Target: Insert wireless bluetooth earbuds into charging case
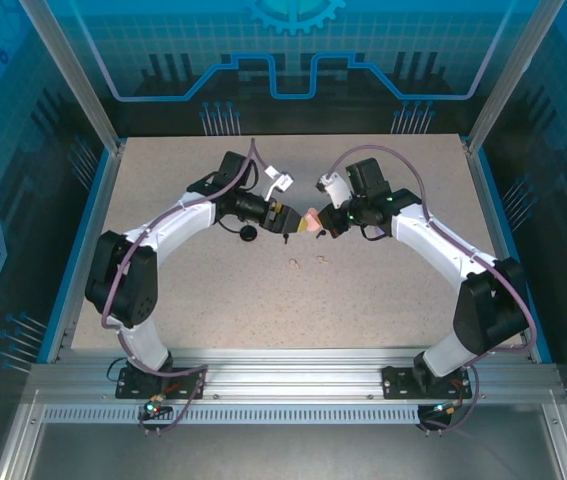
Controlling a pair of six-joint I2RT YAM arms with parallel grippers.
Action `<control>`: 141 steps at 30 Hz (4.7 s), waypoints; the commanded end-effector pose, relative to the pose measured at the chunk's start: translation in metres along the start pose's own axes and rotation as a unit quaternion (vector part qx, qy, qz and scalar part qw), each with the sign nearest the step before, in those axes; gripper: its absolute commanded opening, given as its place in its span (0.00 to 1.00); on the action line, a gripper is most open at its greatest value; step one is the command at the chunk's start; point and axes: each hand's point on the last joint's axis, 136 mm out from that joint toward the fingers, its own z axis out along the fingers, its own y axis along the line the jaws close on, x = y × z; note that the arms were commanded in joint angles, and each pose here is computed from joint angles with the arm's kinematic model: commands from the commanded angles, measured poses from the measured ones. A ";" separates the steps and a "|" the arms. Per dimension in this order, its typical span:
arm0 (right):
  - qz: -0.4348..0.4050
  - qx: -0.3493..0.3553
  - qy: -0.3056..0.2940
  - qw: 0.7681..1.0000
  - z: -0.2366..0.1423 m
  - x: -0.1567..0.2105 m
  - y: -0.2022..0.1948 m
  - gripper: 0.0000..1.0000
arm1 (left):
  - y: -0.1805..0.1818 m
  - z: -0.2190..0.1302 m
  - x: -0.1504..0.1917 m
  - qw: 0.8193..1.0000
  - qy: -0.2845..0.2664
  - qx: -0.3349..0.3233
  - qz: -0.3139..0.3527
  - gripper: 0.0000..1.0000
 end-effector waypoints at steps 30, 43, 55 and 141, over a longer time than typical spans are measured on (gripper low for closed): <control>-0.013 -0.040 -0.037 0.998 -0.014 -0.016 0.021 0.00 | -0.016 0.019 -0.003 0.996 0.060 0.071 -0.005 0.51; -0.013 -0.037 -0.039 0.998 -0.015 -0.018 0.020 0.00 | -0.019 0.021 -0.001 0.995 0.063 0.083 -0.006 0.37; -0.012 -0.038 -0.040 0.998 -0.016 -0.018 0.020 0.00 | -0.019 0.025 0.000 0.994 0.066 0.087 -0.007 0.31; 0.164 0.058 0.082 0.981 0.030 -0.011 0.044 0.51 | -0.087 -0.154 -0.025 0.834 -0.442 -0.216 0.250 0.00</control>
